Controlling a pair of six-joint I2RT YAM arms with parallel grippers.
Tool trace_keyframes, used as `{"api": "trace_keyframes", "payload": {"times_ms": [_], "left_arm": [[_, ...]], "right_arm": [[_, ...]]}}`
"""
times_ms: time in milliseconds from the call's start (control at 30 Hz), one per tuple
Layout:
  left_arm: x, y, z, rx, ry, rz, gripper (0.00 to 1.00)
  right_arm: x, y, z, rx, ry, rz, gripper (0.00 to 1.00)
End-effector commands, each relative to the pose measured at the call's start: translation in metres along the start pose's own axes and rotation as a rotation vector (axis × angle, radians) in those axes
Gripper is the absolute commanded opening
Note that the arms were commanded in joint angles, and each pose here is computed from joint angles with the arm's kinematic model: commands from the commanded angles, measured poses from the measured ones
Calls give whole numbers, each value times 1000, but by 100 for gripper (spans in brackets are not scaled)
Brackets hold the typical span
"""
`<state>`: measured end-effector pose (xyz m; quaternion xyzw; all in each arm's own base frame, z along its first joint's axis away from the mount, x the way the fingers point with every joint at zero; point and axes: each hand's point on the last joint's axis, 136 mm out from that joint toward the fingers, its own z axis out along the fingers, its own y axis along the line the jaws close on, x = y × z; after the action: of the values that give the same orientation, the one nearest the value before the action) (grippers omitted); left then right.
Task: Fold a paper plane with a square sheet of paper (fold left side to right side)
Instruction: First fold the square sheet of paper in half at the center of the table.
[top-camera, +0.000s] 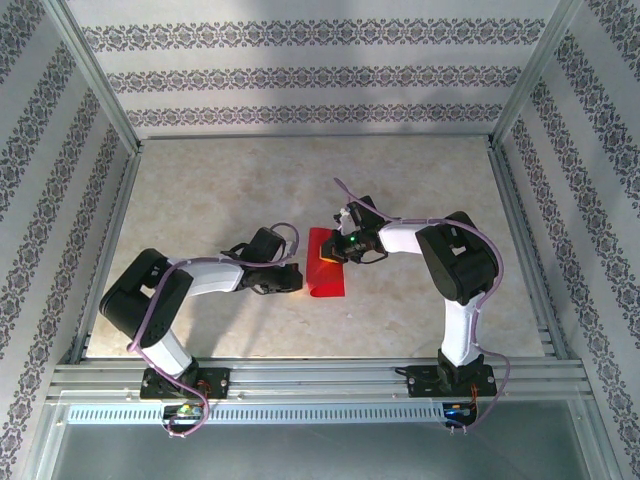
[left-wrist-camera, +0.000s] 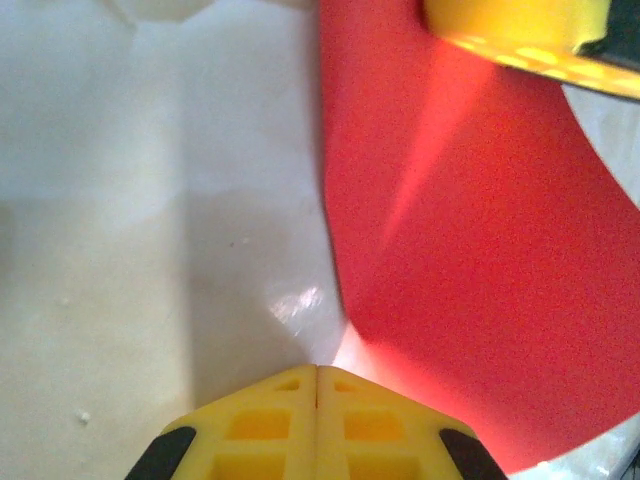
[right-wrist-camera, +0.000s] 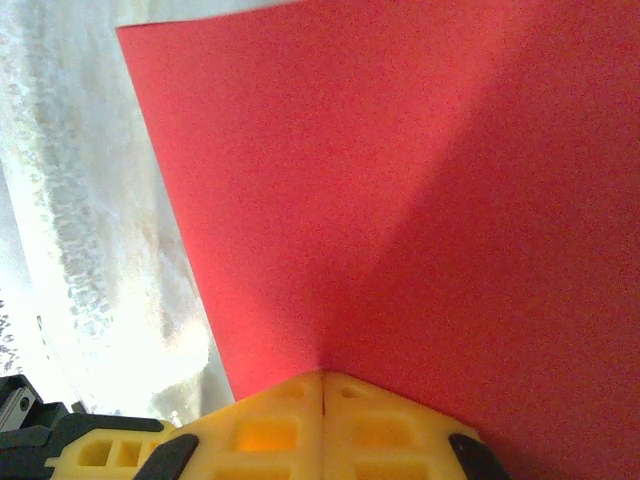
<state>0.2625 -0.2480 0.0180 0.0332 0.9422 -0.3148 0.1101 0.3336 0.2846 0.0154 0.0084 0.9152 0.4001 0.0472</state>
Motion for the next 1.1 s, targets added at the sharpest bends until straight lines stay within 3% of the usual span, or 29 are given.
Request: {"api": "trace_keyframes", "payload": {"times_ms": [0, 100, 167, 367, 633, 1067], "left_arm": [[15, 11, -8, -66, 57, -48, 1], [2, 4, -14, -49, 18, -43, 1], [-30, -20, -23, 8, -34, 0, 1], [-47, -43, -7, 105, -28, 22, 1], [-43, -44, 21, 125, 17, 20, 1], [-18, -31, 32, 96, 82, 13, 1]], "right_arm": [[19, -49, 6, 150, 43, 60, 0], [20, -48, 7, 148, 45, 55, 0], [21, -46, 7, 147, 46, 51, 0], [22, -46, 7, 151, 46, 47, 0], [23, -46, 8, 151, 52, 44, 0], [25, -51, 9, 172, 58, 44, 0]]}}
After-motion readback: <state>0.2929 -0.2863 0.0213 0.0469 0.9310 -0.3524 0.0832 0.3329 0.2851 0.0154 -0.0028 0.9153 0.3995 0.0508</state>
